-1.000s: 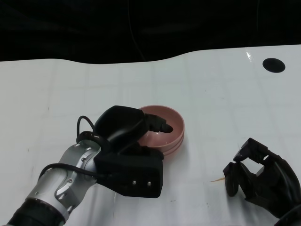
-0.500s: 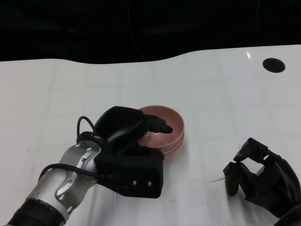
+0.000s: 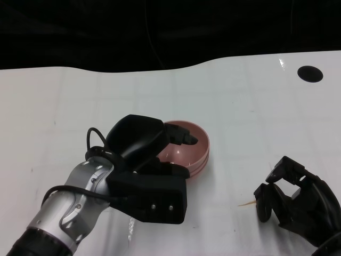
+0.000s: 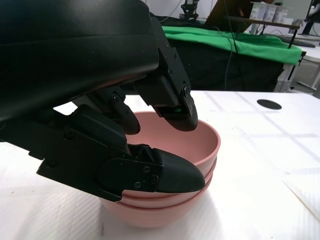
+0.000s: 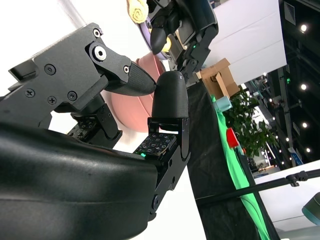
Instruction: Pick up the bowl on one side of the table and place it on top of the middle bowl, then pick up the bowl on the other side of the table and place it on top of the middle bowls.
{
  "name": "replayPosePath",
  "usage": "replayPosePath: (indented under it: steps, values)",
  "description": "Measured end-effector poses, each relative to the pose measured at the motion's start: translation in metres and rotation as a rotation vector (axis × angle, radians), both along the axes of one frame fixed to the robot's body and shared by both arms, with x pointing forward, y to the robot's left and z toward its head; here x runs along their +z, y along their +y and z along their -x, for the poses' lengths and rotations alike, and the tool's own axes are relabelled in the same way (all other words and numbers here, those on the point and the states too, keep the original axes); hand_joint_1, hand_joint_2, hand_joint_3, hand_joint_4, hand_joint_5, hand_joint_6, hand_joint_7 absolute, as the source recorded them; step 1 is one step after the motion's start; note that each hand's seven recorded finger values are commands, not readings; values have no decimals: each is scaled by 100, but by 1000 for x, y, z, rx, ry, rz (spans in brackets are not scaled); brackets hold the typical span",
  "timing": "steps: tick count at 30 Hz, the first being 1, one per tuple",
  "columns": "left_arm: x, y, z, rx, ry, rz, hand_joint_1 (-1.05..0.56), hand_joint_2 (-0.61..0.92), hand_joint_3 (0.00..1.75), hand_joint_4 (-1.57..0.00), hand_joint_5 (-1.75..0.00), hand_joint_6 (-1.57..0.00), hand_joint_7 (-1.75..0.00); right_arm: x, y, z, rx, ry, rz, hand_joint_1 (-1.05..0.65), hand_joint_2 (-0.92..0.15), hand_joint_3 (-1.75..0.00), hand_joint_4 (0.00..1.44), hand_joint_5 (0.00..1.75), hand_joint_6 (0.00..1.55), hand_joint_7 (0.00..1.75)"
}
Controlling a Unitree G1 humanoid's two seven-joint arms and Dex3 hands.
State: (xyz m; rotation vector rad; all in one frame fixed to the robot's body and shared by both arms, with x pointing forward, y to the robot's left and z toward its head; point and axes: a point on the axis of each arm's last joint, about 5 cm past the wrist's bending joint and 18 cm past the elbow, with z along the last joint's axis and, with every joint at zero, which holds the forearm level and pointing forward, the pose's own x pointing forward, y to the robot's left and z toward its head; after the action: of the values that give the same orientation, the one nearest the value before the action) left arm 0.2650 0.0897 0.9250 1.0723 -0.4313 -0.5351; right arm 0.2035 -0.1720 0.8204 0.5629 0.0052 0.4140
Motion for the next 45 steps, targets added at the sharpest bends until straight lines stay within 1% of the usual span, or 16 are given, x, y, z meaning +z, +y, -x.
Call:
replayPosePath:
  steps: [8,11,14,17,20,23,26,27,29,31,33,35,37,39,42,45]
  values:
    - [6,9,9,13,-17,40,-102,92,54,-83,0,-82,0,0,0,0,-1,0,0,-8,-55,-104,95,170,90,136]
    - [6,14,13,28,-11,74,-102,92,55,-82,0,-82,0,0,0,0,0,-1,0,-8,-54,-106,93,171,89,136]
    - [9,21,21,41,5,166,-97,92,54,-81,0,-81,0,1,-1,-1,1,-3,2,-8,-53,-107,92,172,89,137]
    - [9,33,29,34,75,321,-93,92,51,-79,0,-79,0,1,-2,-1,4,2,2,-8,-53,-107,92,171,89,136]
    - [8,45,34,-2,176,488,-86,92,45,-78,0,-77,0,1,-2,-1,4,10,3,-7,-52,-108,91,173,88,136]
    - [7,52,37,-27,226,571,-82,92,44,-80,-1,-77,0,2,-2,-1,7,10,3,-7,-52,-109,90,174,87,136]
    - [6,65,41,-50,288,687,-79,92,43,-81,-2,-77,0,1,-3,-1,5,12,2,-7,-53,-108,88,174,87,135]
    - [5,69,42,-57,309,728,-75,92,38,-82,-2,-78,0,1,-3,-1,6,12,2,-7,-53,-108,88,174,86,136]
    - [2,82,48,-68,367,837,-69,92,33,-82,-2,-78,-1,1,-3,-1,8,13,1,-7,-53,-108,88,174,86,136]
    - [-5,95,55,-68,447,958,-55,92,25,-81,-2,-80,-1,1,-3,0,8,14,2,-7,-53,-107,89,174,87,136]
    - [-13,104,61,-70,511,1048,-45,92,23,-83,-3,-80,-1,1,-3,0,8,14,2,-8,-54,-106,89,174,86,137]
    - [-19,110,67,-80,550,1114,-41,92,21,-85,-4,-81,-2,1,-3,0,9,13,2,-8,-54,-106,89,174,86,137]
    - [-21,113,69,-82,569,1146,-37,92,20,-90,-6,-85,-4,1,-3,0,9,13,2,-8,-55,-105,89,174,86,137]
    - [-26,117,73,-70,597,1228,-26,92,18,-102,-14,-97,-9,1,-3,0,10,13,2,-8,-54,-106,89,174,86,138]
    - [-36,121,83,-19,655,1306,-23,92,18,-104,-17,-100,-11,-1,-5,3,4,22,6,-8,-54,-107,89,175,86,139]
    - [-38,123,85,-3,670,1320,-23,92,17,-104,-18,-100,-11,-1,-5,4,4,25,6,-8,-54,-107,89,175,86,139]
